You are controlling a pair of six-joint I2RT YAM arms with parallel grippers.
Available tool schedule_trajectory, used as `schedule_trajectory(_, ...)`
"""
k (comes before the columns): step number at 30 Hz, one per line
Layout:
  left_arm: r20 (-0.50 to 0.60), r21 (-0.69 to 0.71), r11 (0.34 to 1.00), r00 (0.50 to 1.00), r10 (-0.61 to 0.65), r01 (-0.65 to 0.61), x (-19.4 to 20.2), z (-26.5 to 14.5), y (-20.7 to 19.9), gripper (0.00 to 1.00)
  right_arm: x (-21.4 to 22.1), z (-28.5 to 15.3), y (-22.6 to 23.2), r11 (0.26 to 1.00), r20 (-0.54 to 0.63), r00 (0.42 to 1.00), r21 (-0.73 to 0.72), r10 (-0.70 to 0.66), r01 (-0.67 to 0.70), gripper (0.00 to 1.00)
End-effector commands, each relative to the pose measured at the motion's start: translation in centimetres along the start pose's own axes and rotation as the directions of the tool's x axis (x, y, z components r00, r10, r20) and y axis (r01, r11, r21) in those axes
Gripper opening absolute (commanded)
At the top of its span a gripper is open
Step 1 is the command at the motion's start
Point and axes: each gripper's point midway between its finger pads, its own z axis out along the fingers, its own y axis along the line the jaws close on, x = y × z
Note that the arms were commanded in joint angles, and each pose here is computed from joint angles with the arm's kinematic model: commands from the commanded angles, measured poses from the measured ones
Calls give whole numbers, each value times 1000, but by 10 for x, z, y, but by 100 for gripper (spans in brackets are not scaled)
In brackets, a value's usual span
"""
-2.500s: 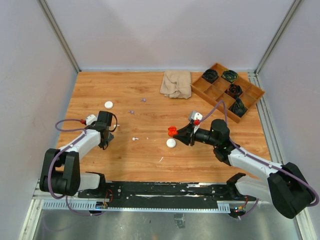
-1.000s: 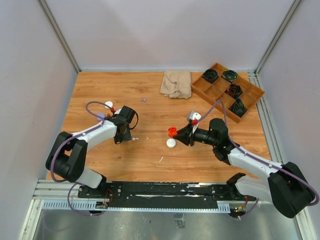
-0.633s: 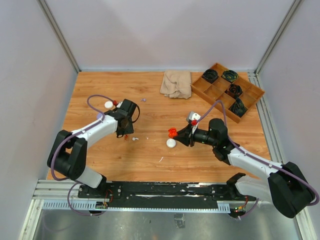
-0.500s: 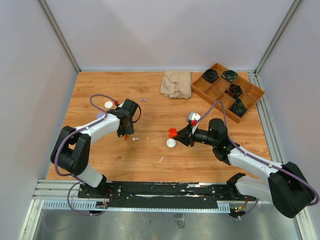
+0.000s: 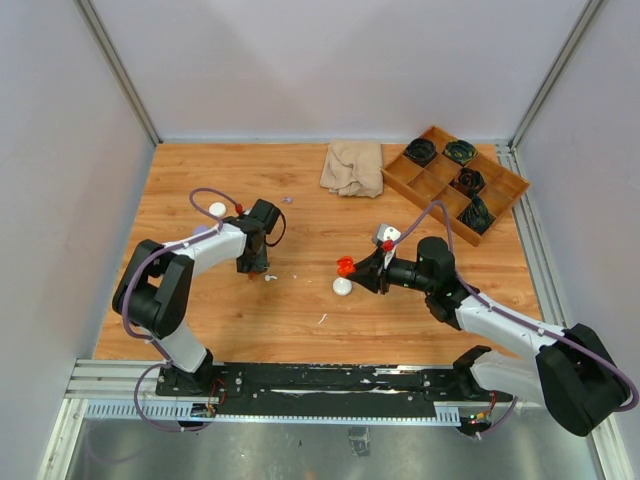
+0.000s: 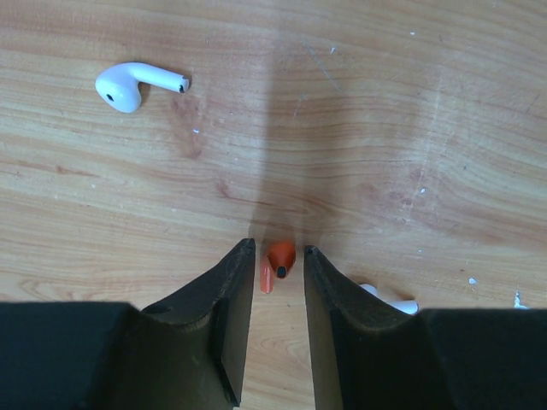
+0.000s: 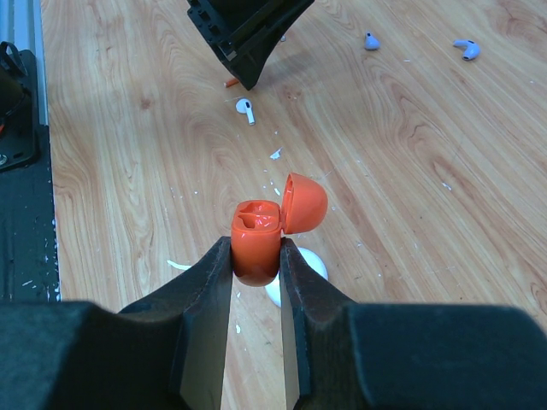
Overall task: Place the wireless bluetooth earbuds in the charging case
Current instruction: Pick up the earbud from the center of the board.
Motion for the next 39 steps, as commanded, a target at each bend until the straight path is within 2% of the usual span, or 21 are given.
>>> schedule_trajectory(1,-27,-9,1000,999,30,-30,4,7,-2,34,-24,3,1,998,47,997,-7,-54,55,1)
schedule_trajectory(7,-49,13,999,998,33,-32,11,7,-4,28,-23,4,1,999,43,998,-6,-54,54,1)
schedule_trajectory(19,-13,52,999,1000,6,-6,5,-9,-4,19,-22,4,-1,998,33,997,6,-65,65,1)
schedule_trajectory(23,63,107,994,997,-46,40,-11,-26,-9,18,-24,5,2,998,38,997,-2,-69,69,1)
schedule_trajectory(28,208,298,952,968,-140,73,-37,-61,-29,15,-33,6,9,993,76,991,-13,-112,113,1)
schedule_trajectory(33,328,433,901,926,-187,28,-57,-100,-43,14,-44,8,6,988,114,982,10,-153,153,1)
schedule_trajectory(39,430,592,805,861,-273,-40,-67,-146,-60,13,-56,14,5,984,168,970,20,-176,175,1)
